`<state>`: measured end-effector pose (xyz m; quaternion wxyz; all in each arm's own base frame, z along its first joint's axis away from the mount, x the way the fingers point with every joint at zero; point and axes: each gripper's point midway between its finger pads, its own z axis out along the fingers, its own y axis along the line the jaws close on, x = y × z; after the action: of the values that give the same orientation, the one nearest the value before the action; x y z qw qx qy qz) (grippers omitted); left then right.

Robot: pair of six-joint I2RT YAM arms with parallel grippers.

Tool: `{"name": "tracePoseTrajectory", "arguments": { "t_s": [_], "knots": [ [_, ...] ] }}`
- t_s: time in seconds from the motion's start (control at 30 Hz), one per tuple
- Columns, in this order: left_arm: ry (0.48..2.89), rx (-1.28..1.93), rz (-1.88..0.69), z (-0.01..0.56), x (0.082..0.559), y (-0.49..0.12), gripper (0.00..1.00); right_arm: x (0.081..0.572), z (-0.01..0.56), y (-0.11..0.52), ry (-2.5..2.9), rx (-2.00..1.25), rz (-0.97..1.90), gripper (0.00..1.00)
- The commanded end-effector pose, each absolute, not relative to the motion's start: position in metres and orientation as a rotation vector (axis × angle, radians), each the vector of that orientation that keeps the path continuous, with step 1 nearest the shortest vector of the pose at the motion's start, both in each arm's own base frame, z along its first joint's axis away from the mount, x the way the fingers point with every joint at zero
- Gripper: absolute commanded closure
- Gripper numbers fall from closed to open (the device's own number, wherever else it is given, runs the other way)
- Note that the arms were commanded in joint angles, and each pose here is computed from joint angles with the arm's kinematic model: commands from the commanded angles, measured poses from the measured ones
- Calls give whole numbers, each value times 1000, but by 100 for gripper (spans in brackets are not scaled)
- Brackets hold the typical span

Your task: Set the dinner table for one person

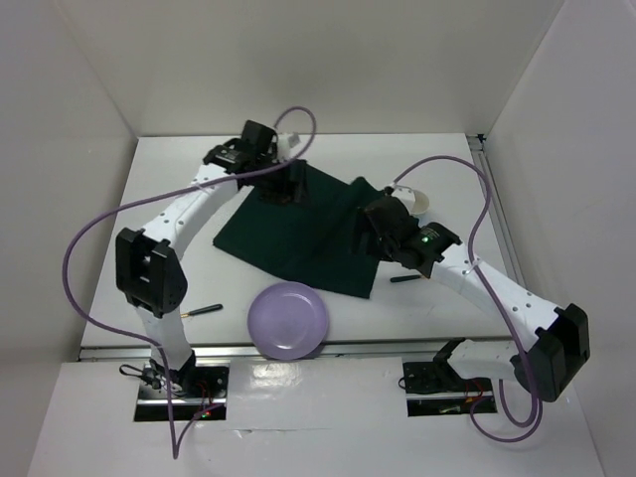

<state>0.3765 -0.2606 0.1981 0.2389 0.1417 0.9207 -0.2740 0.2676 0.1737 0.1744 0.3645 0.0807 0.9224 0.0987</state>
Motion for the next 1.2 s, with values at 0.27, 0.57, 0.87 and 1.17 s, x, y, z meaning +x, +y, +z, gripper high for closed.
{"name": "tracePoseTrajectory", "arguments": {
  "t_s": [0.27, 0.57, 0.87, 1.17],
  "knots": [
    [2618, -457, -462, 148, 399, -65, 27, 224, 150, 184, 2505, 388, 470, 0],
    [2718, -712, -516, 69, 386, -45, 4, 184, 82, 179, 2567, 777, 590, 10],
    [2736, -794, -473, 36, 390, -40, 8, 198, 50, 186, 2479, 1001, 643, 8],
    [2732, -827, -463, 25, 398, -39, 51, 214, 20, 190, 2452, 1084, 589, 34]
  ]
}}
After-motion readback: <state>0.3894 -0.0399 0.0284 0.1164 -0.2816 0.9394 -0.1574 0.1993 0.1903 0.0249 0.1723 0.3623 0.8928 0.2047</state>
